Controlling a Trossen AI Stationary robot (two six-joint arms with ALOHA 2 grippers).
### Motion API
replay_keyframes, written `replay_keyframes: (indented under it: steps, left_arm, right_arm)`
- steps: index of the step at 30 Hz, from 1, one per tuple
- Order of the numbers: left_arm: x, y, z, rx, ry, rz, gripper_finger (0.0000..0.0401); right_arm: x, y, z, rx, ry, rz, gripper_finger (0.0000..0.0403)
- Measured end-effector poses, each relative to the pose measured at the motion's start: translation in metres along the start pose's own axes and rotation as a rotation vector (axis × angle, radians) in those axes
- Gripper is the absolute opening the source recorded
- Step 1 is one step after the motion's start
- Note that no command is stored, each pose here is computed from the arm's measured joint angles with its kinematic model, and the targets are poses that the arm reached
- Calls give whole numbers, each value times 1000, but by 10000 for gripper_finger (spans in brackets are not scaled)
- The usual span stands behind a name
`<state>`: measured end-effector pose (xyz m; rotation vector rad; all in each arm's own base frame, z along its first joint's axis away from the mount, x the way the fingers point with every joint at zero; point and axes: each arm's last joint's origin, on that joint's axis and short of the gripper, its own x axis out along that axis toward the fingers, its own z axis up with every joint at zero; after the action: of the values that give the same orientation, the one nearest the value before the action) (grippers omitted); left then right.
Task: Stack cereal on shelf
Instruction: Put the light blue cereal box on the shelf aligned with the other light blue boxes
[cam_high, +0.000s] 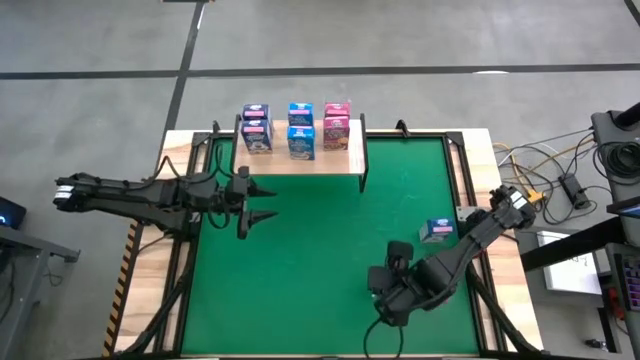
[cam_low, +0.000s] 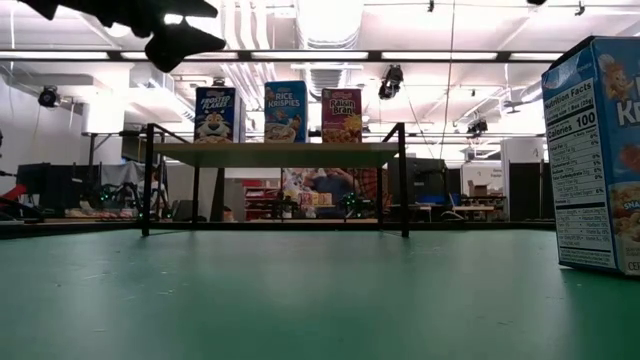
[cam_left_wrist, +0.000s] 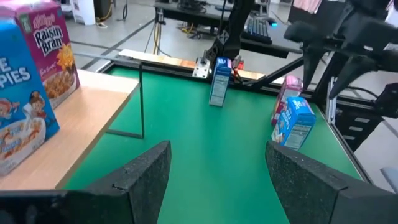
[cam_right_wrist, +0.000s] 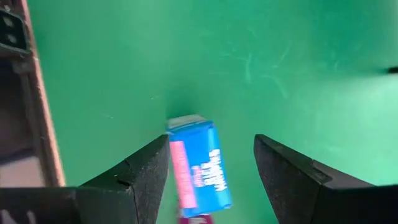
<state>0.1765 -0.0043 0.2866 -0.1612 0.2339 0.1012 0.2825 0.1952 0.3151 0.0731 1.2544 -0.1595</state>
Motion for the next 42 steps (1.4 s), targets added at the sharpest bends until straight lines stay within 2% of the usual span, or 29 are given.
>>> replay_keyframes:
  steps: [6, 13, 19, 25, 34, 42]
  left_arm:
    - [5, -1, 0, 15, -10, -2, 245]
    - [9, -1, -1, 16, 0, 0, 245]
    - [10, -1, -1, 17, 1, 1, 245]
    - [10, -1, -1, 17, 3, 1, 245]
    - [11, -1, -2, 18, 7, 1, 245]
    - [11, -1, -2, 18, 7, 1, 245]
  right_arm:
    - [13, 8, -16, 49, 51, -15, 224]
    - [30, 9, -28, -8, 109, -44, 224]
    - [37, 9, -30, -31, 113, -43, 224]
    - [41, 12, -30, -50, 113, 10, 224]
    - [52, 5, -31, -70, 121, -30, 224]
    - [43, 3, -27, -50, 119, 0, 224]
